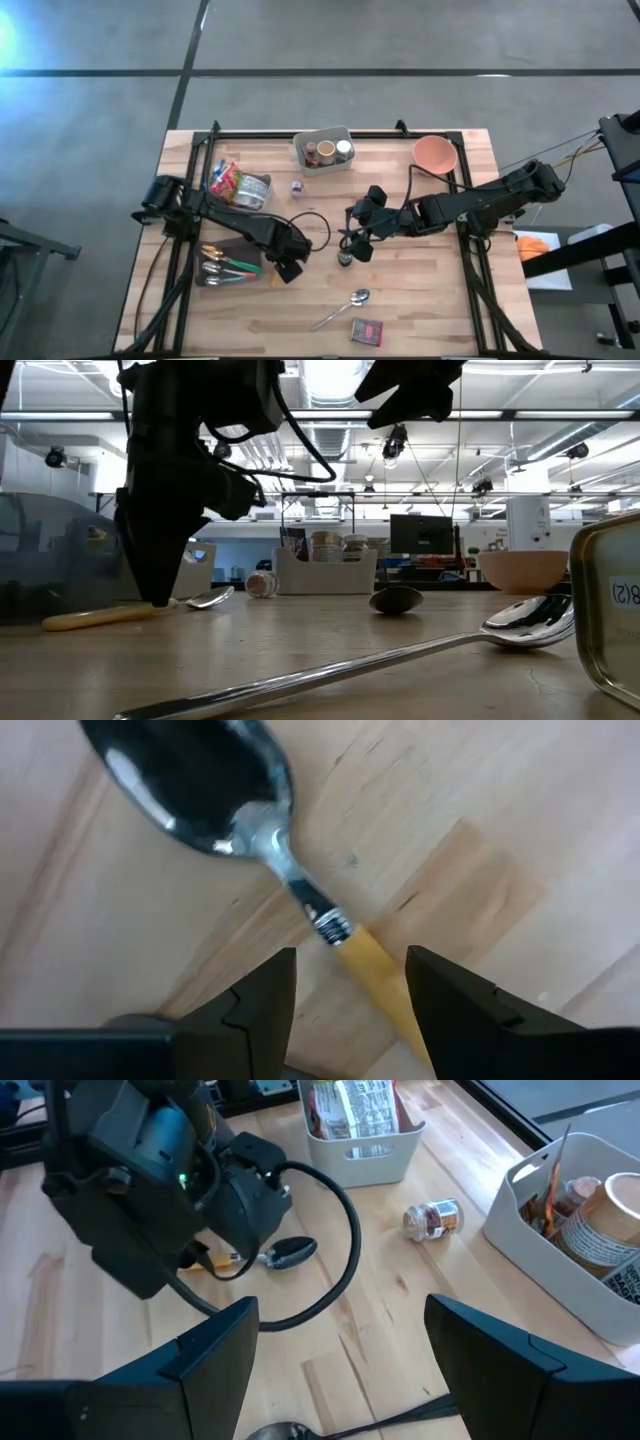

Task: Pick & Place Food Item
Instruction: Put the yellow spoon into the black bin

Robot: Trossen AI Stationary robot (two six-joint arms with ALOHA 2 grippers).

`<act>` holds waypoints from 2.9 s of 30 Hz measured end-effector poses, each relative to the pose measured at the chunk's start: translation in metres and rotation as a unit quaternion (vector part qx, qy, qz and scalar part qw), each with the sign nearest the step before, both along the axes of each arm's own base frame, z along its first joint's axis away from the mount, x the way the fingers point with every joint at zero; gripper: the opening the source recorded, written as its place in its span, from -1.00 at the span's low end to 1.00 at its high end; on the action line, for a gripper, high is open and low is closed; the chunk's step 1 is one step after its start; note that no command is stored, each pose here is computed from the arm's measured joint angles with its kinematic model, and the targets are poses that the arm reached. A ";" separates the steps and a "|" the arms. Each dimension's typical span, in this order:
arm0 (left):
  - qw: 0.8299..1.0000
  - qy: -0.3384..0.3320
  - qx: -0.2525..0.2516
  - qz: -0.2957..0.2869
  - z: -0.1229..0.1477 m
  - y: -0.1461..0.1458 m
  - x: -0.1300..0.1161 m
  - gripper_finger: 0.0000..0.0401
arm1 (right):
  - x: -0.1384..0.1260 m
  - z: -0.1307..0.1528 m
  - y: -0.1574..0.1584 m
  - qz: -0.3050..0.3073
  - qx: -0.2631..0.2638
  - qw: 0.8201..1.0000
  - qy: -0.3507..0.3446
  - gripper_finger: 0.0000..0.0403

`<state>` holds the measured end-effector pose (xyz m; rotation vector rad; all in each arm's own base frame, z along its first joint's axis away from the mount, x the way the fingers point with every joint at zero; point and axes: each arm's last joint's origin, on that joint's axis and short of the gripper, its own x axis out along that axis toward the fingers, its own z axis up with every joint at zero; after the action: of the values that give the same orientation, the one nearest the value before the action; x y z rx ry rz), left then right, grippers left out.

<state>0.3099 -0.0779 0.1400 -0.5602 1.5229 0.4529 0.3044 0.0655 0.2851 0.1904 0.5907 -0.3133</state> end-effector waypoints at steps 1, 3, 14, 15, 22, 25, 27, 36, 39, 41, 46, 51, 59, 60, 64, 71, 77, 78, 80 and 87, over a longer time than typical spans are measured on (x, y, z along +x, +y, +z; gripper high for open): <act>1.000 0.002 0.001 0.000 -0.001 0.000 -0.001 -0.06 | 0.000 0.000 0.000 0.000 0.000 1.000 0.000 0.40; 1.000 0.006 0.001 0.000 -0.003 0.001 -0.003 -0.13 | 0.000 0.000 0.000 0.000 0.000 1.000 0.000 0.40; 0.999 -0.014 -0.031 -0.011 -0.002 -0.003 0.004 -0.44 | 0.000 0.000 0.000 0.001 0.002 1.000 -0.003 0.40; 0.999 -0.020 -0.035 -0.013 -0.001 -0.003 0.006 -0.44 | 0.000 0.000 0.000 0.001 0.001 1.000 -0.003 0.40; 0.999 -0.019 -0.029 -0.014 -0.001 -0.003 0.006 -0.44 | 0.000 0.000 0.000 0.001 0.001 1.000 -0.003 0.40; 0.999 -0.016 -0.027 -0.014 -0.003 -0.002 0.004 -0.44 | 0.000 0.000 0.000 0.001 0.001 1.000 -0.003 0.40; 0.999 -0.017 -0.027 -0.014 -0.004 -0.002 0.003 -0.44 | 0.000 0.000 0.000 0.001 0.001 1.000 -0.003 0.40; 0.999 -0.023 -0.019 -0.013 -0.005 -0.002 0.003 -0.44 | 0.000 0.000 0.000 0.001 0.001 1.000 -0.003 0.40; 1.000 -0.024 -0.014 -0.013 -0.005 -0.002 0.003 -0.44 | 0.000 0.000 0.000 0.001 0.001 1.000 -0.003 0.40; 0.999 -0.026 -0.007 -0.016 -0.005 -0.001 0.003 -0.47 | 0.000 0.000 0.000 0.001 0.001 1.000 -0.003 0.40; 0.999 -0.034 0.008 -0.024 -0.005 -0.001 0.004 -0.72 | 0.000 0.000 0.000 0.001 0.001 1.000 -0.003 0.40; 0.998 -0.046 0.028 -0.035 -0.003 0.000 0.006 -0.89 | 0.000 0.000 0.000 0.001 0.001 1.000 -0.003 0.40; 0.996 -0.061 0.037 -0.049 0.003 0.000 0.012 -0.94 | 0.000 0.000 0.000 0.001 0.001 1.000 -0.003 0.40; 0.996 -0.065 0.037 -0.051 0.005 -0.001 0.013 -0.96 | 0.000 0.000 0.000 0.001 0.001 1.000 -0.003 0.40; 0.994 -0.083 0.042 -0.060 0.011 -0.002 0.019 -1.00 | 0.000 0.000 0.000 0.001 0.001 1.000 -0.003 0.40; 0.993 -0.084 0.048 -0.061 0.010 -0.002 0.020 -0.98 | 0.000 0.000 0.000 0.003 0.003 1.000 -0.002 0.40; 0.993 -0.085 0.051 -0.061 0.010 -0.002 0.020 -0.99 | 0.000 0.000 0.000 0.007 0.006 1.000 -0.001 0.40; 0.993 -0.086 0.051 -0.061 0.010 -0.002 0.020 -0.99 | 0.000 0.000 0.000 0.007 0.006 1.000 -0.001 0.40; 0.993 -0.086 0.051 -0.061 0.010 -0.002 0.020 -0.99 | 0.000 0.000 0.000 0.007 0.006 1.000 -0.001 0.40; 0.991 -0.093 0.058 -0.071 0.013 -0.002 0.023 -0.88 | 0.000 0.000 0.001 0.008 0.007 1.000 -0.001 0.40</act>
<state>0.3328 -0.0801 0.1530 -0.3886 1.3379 0.3653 0.3048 0.0660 0.2854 0.1991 0.5918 -0.2941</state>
